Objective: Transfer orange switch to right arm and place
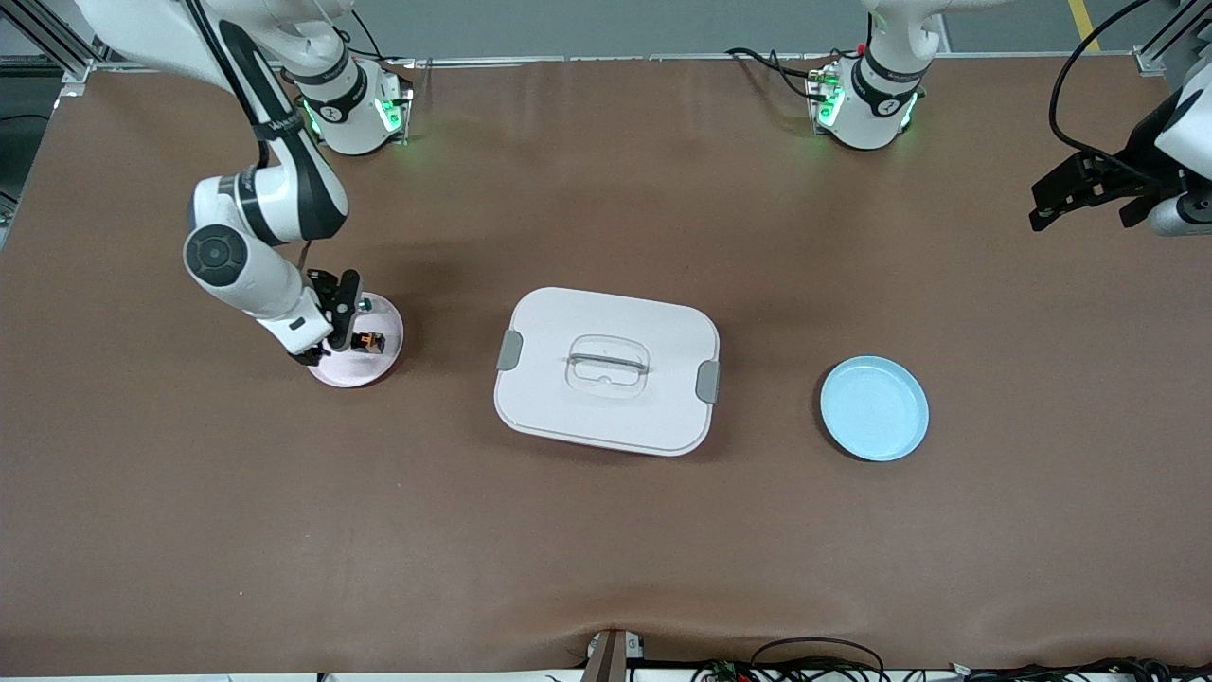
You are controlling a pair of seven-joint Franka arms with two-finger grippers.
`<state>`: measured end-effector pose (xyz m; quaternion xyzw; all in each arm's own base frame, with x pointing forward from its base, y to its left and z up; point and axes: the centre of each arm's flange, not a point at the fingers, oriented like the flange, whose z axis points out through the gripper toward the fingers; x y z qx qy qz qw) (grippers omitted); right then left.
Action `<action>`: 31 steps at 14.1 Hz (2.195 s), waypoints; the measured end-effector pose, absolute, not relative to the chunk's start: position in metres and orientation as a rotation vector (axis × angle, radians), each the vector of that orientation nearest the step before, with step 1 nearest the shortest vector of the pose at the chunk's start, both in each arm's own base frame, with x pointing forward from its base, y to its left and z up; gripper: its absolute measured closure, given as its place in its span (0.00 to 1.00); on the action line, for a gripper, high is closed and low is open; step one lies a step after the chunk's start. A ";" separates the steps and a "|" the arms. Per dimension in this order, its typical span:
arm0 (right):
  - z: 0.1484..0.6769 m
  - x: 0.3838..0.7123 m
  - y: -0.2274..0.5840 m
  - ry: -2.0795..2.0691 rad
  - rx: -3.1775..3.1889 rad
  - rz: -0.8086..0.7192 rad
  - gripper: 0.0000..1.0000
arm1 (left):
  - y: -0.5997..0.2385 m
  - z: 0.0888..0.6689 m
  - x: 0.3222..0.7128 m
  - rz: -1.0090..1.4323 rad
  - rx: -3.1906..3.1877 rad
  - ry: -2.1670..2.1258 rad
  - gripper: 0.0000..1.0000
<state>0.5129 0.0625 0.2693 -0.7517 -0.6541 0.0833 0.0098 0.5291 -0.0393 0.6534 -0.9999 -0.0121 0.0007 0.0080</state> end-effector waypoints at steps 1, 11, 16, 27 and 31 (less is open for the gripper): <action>0.284 0.517 0.062 -2.027 -2.349 0.287 0.00 | -0.039 0.653 0.529 0.004 -3.125 -0.037 0.00; 0.423 0.533 -0.001 -1.438 -2.706 0.459 0.00 | -0.042 0.650 0.529 0.023 -3.124 -0.030 0.00; 0.476 0.528 -0.020 -1.102 -2.859 0.480 0.00 | -0.042 0.649 0.529 0.025 -3.124 -0.029 0.00; 0.536 0.515 -0.012 -0.398 -3.091 0.438 0.00 | -0.051 0.648 0.528 0.027 -3.123 -0.003 0.00; 0.558 0.520 -0.014 -0.272 -3.125 0.368 0.00 | -0.050 0.649 0.528 0.027 -3.123 -0.008 0.00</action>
